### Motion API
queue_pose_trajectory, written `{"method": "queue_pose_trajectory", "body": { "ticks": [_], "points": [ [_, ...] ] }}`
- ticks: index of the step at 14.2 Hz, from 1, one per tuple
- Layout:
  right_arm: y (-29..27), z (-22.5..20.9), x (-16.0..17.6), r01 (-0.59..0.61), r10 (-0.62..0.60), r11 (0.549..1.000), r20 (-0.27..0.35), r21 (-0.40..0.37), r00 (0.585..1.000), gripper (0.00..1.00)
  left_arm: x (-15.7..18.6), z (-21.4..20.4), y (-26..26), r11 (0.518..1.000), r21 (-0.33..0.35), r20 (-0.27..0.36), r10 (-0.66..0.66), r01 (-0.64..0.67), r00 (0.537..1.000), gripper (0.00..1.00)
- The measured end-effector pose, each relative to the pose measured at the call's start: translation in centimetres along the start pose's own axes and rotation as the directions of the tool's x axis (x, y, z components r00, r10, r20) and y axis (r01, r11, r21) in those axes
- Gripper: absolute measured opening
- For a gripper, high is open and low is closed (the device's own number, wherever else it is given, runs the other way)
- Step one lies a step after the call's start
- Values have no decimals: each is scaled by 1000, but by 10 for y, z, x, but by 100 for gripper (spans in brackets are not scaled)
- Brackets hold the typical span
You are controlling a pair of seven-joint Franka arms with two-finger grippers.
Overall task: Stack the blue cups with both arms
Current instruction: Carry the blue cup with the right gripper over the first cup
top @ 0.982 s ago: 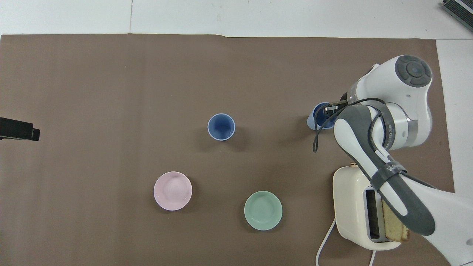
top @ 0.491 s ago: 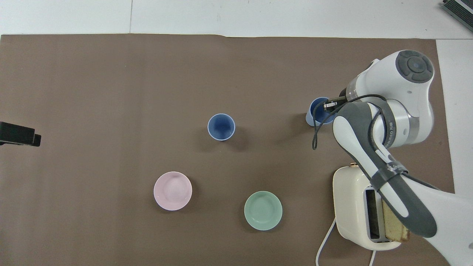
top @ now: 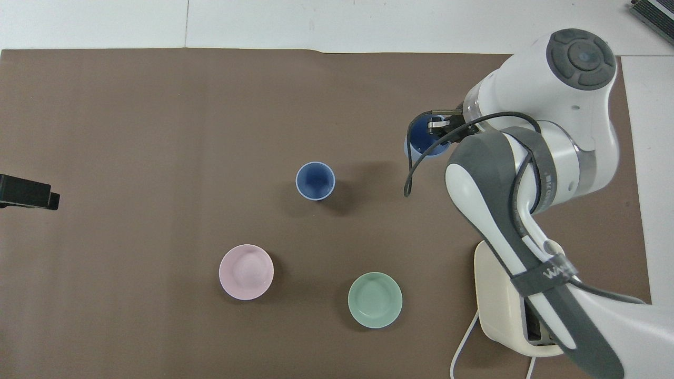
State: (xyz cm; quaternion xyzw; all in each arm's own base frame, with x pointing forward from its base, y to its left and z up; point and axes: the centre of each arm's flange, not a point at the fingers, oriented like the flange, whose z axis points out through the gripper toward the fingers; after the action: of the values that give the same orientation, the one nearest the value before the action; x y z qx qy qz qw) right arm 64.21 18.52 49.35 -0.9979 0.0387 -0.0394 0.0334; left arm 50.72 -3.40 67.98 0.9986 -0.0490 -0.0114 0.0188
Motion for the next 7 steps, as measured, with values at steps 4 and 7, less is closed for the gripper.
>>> {"method": "queue_pose_trajectory", "body": {
  "ticks": [4,7],
  "points": [
    [-81,-22,-27,-33,34,999,-36,38,999,4,0,0,-2,1000,0,1,-3,3,1000,100],
    [-131,-33,-50,-16,19,998,-45,68,999,4,0,0,-2,1000,0,1,-3,3,1000,100]
  ]
}}
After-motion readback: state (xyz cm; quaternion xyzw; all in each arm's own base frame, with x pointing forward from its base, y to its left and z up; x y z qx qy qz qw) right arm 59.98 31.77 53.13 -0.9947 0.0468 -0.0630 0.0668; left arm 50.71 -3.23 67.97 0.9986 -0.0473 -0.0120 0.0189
